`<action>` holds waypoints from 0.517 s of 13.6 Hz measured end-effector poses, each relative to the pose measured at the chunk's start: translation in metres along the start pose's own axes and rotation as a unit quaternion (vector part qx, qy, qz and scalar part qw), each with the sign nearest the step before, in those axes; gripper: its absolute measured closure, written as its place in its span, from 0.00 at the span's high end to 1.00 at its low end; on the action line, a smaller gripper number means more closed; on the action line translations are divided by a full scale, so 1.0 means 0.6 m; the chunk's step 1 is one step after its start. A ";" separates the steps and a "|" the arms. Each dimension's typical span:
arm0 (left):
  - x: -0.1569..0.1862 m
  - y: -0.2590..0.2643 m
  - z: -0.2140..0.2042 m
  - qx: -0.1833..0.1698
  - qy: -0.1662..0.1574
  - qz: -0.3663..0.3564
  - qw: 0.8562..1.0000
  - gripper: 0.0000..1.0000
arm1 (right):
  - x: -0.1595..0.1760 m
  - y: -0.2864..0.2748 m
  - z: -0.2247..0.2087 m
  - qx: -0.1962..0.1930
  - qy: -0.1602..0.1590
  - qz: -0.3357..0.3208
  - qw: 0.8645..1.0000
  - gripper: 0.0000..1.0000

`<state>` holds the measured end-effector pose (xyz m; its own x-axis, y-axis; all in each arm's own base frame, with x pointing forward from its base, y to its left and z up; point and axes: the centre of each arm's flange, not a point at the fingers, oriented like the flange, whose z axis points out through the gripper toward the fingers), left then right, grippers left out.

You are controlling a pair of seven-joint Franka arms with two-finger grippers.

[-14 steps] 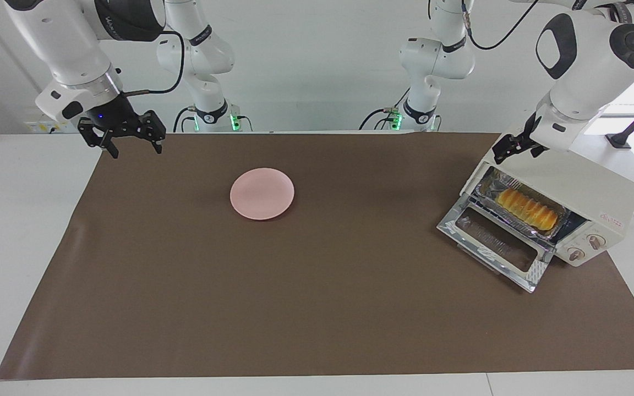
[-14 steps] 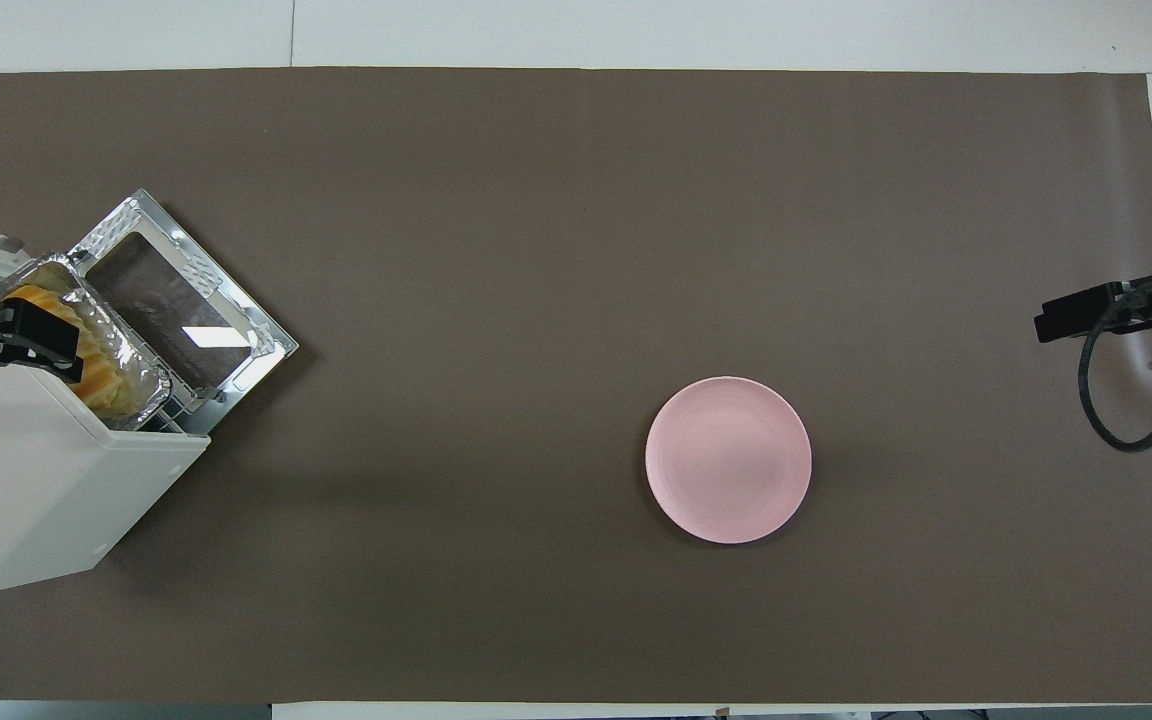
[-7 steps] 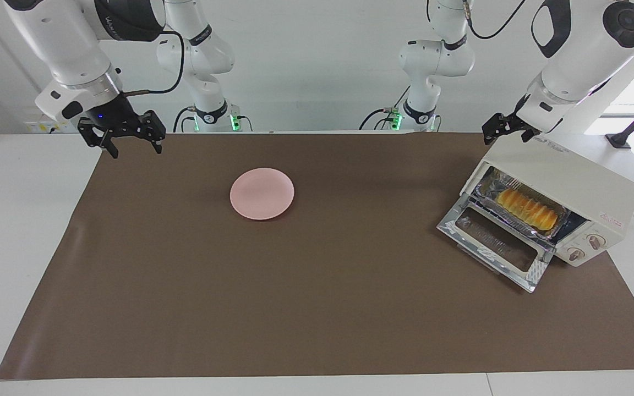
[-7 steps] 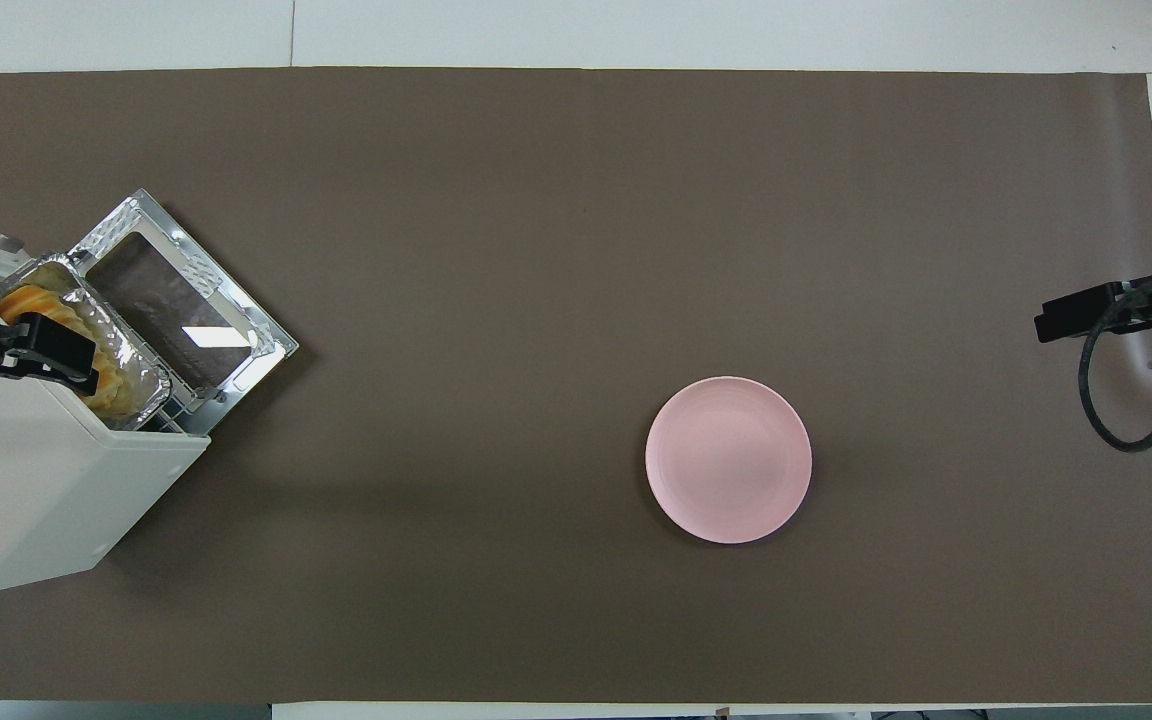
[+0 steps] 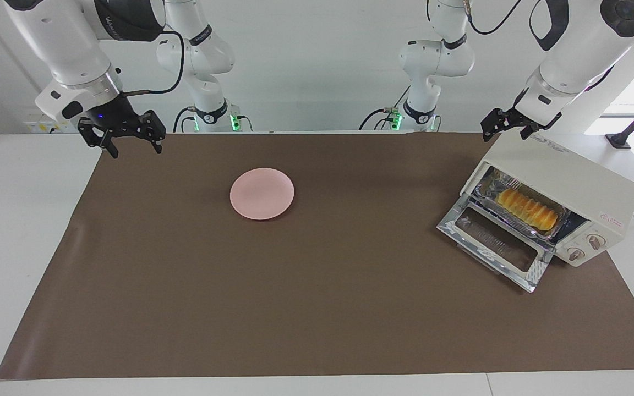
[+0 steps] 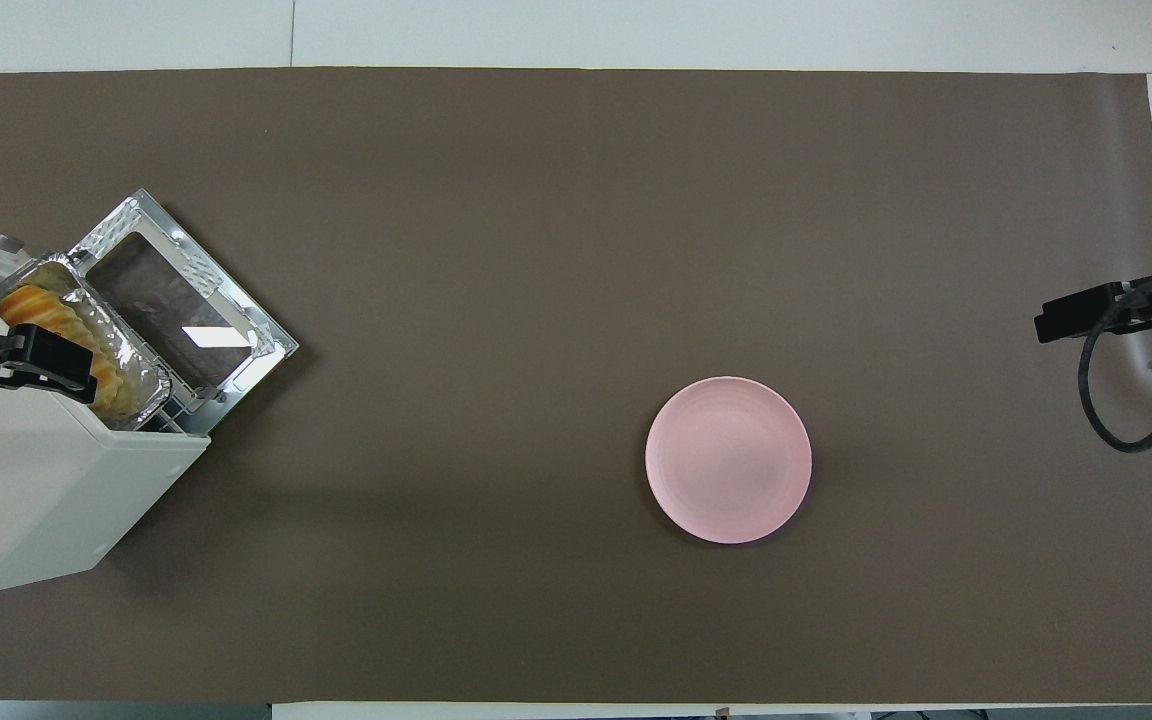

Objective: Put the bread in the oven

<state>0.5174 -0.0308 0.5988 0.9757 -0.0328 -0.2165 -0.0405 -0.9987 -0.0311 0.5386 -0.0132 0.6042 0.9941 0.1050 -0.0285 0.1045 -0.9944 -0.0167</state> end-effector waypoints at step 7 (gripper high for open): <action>0.002 0.016 -0.001 0.002 0.007 0.010 1.000 1.00 | 0.000 0.000 0.000 0.000 0.000 0.000 1.000 1.00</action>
<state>0.5186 -0.0402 0.5986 0.9776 -0.0526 -0.2036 -0.0600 -0.9977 -0.0303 0.5385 -0.0132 0.6042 0.9941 0.1050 -0.0285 0.1045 -0.9944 -0.0166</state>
